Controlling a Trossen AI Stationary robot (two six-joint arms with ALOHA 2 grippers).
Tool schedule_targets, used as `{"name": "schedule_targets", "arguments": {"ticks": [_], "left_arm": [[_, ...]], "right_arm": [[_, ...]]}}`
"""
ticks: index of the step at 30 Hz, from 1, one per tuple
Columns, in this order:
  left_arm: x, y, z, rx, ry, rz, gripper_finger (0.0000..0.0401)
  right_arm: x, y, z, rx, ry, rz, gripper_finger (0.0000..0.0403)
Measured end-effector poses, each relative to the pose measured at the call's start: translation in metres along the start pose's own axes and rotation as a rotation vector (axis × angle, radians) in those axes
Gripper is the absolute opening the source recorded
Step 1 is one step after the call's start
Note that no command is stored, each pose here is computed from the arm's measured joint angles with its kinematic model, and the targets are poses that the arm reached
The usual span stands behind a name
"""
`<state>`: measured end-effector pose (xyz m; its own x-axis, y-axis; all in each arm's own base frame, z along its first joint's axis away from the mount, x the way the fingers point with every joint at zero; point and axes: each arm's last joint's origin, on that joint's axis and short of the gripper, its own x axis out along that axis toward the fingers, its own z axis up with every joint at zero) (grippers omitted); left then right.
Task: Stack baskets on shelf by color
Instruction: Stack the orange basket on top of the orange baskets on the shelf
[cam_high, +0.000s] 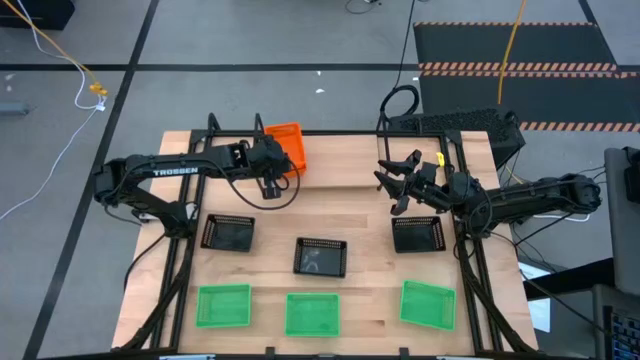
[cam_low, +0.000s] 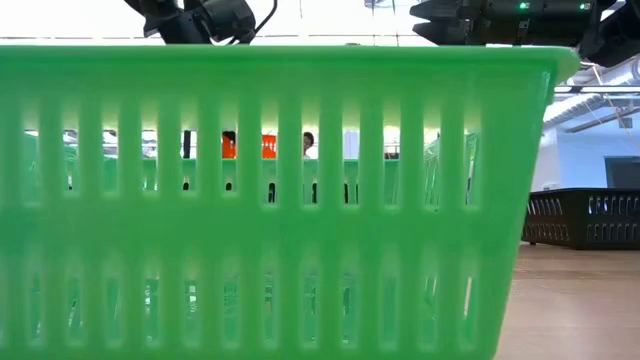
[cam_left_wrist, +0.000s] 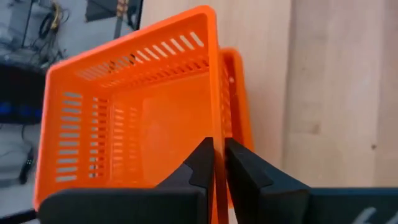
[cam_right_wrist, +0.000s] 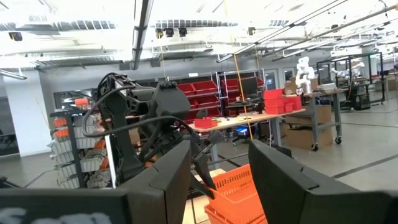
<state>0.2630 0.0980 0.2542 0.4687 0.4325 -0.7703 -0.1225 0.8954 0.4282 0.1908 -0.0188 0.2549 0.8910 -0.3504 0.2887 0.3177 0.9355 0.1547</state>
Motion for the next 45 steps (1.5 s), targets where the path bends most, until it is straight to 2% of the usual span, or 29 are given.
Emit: {"name": "schedule_targets", "arguments": {"ticks": [6,16,20,25,29,32,45], "left_arm": [[0.0,-0.001,0.001,-0.02,-0.024,-0.052,0.0065],[-0.001,-0.001,0.004,-0.039,-0.053,-0.045,0.019],[-0.004,-0.01,0.014,-0.047,-0.12,-0.047,0.0217],[0.007,-0.043,0.022,0.11,-0.09,-0.095,0.0213],[0.018,-0.058,0.026,0.172,-0.018,0.066,0.0197],[0.024,-0.061,0.025,0.219,0.05,0.184,0.019],[0.027,-0.057,0.01,0.246,0.191,0.162,0.0189]], "right_arm": [[0.0,0.0,0.0,0.003,-0.004,0.0,0.0155],[0.0,0.0,0.001,0.025,-0.006,0.001,0.0155],[0.0,0.0,0.001,0.027,-0.01,0.002,0.0155],[0.0,0.0,0.001,0.031,-0.013,0.002,0.0155],[0.0,0.0,0.001,0.038,-0.013,0.002,0.0155],[0.0,0.0,0.001,0.05,-0.013,0.003,0.0155],[0.0,0.0,0.001,0.039,-0.012,0.005,0.0155]]}}
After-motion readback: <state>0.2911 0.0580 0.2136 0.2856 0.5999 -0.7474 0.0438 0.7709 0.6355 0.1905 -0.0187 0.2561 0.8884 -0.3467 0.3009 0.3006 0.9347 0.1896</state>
